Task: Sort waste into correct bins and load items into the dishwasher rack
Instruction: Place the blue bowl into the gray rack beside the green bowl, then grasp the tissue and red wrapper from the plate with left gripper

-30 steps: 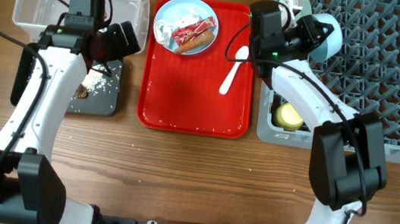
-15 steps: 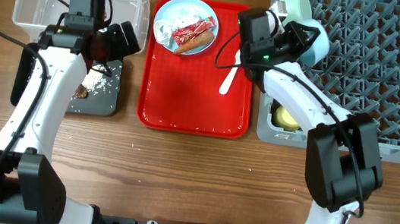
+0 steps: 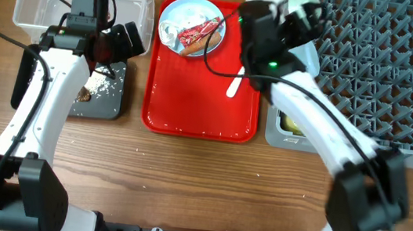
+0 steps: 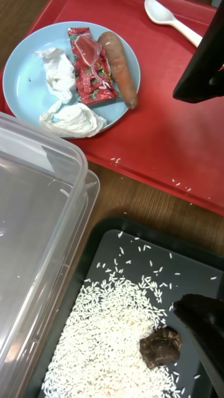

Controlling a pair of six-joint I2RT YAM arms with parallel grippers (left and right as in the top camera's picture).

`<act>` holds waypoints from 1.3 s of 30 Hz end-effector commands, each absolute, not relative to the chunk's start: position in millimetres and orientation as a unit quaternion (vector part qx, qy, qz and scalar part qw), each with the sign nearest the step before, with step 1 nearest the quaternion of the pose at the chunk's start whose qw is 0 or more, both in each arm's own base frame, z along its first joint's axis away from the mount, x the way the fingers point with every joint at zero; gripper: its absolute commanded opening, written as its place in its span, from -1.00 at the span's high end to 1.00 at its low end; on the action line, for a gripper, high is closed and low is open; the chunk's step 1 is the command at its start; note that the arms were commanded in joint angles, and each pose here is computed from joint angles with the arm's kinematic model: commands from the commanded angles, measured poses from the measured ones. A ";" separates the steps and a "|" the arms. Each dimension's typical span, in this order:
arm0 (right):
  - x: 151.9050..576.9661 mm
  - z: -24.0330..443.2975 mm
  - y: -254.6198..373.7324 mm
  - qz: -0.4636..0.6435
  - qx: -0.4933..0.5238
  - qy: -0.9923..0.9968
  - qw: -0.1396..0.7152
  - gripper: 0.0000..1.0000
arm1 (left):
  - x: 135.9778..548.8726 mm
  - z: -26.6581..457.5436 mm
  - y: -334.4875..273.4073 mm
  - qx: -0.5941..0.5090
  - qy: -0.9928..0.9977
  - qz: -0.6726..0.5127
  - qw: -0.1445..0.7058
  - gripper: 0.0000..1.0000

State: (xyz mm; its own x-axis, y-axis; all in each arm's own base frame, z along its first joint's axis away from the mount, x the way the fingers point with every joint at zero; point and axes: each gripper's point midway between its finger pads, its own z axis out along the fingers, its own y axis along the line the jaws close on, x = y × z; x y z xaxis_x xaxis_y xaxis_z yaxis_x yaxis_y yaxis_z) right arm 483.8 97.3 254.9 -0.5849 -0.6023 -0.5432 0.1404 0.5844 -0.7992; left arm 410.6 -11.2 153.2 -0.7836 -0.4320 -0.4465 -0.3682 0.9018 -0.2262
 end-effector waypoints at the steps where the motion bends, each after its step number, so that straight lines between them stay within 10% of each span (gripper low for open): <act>1: 457.0 329.2 119.9 -0.220 -0.093 0.801 0.548 -0.99 | 424.1 167.9 -16.0 -0.211 0.931 -0.087 0.285 -1.00; 9: 369.3 331.8 149.0 0.044 -0.164 0.861 0.480 -1.00 | 427.3 176.0 -53.3 -0.119 0.939 -0.143 0.289 -0.71; 17: 348.9 331.7 139.8 0.057 -0.137 0.874 0.462 -0.99 | 491.7 209.5 -99.8 0.026 0.925 -0.035 0.377 -0.95; 25: 336.4 316.8 141.7 0.075 -0.131 0.893 0.424 -1.00 | 562.0 97.2 -134.0 0.043 0.926 -0.015 0.375 -0.99; 39: 333.6 312.9 140.5 0.073 -0.132 0.897 0.415 -0.99 | 563.2 7.4 -166.2 0.072 0.939 -0.032 0.336 -0.82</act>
